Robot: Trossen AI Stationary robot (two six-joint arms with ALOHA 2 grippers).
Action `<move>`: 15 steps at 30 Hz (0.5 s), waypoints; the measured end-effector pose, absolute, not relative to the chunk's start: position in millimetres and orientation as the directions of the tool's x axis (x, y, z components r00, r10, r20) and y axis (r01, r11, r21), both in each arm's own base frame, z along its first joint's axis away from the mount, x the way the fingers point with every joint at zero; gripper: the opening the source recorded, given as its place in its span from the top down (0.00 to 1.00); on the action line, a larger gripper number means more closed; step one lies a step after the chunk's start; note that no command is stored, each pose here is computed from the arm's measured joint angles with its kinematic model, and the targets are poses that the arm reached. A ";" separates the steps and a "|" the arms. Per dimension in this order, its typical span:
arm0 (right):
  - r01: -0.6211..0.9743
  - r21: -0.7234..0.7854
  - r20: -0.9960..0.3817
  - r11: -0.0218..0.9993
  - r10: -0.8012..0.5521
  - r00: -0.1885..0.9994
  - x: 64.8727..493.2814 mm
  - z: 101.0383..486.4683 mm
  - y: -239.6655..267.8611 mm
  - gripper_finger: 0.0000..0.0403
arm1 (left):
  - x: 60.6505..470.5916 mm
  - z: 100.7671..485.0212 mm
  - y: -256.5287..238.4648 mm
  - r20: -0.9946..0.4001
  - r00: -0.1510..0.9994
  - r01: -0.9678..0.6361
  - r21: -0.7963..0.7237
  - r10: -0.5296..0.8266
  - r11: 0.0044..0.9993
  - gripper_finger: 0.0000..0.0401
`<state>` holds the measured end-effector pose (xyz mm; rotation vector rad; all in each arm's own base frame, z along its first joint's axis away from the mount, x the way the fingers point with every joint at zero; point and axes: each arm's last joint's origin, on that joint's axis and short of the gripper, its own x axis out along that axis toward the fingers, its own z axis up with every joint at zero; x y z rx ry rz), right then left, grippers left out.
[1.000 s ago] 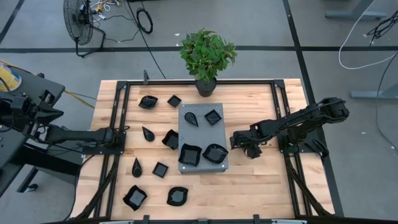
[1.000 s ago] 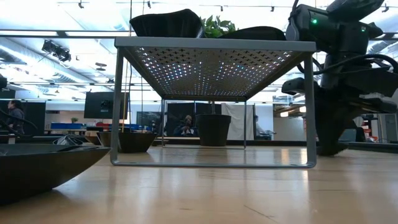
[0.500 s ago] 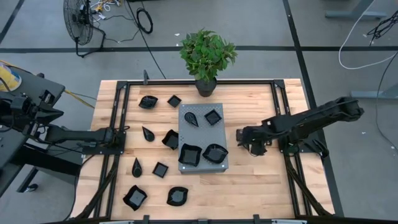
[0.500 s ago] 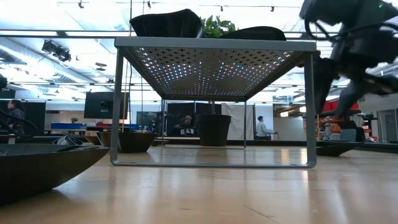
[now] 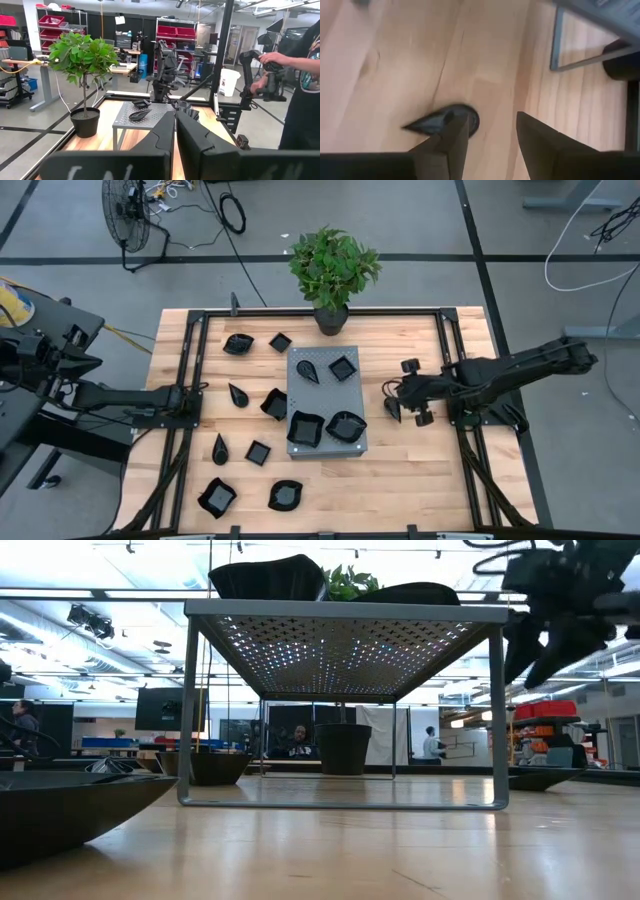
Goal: Pick & Place Mini shaped plates
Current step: Stack the black bowl on top of the black bowl on the shelf
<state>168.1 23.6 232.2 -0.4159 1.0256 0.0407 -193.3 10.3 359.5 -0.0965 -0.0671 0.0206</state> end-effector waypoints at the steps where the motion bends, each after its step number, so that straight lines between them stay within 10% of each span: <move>1: -0.209 -0.311 -0.830 0.927 -0.158 0.535 167.9 234.5 23.6 0.59 | -193.4 359.5 10.2 0.066 0.998 -0.018 -0.097 0.024 0.995 0.94; 15: 0.079 -0.251 -0.677 0.965 -0.233 0.698 181.0 289.5 8.7 0.59 | -193.4 359.5 10.3 0.067 0.998 -0.017 -0.097 0.024 0.995 0.94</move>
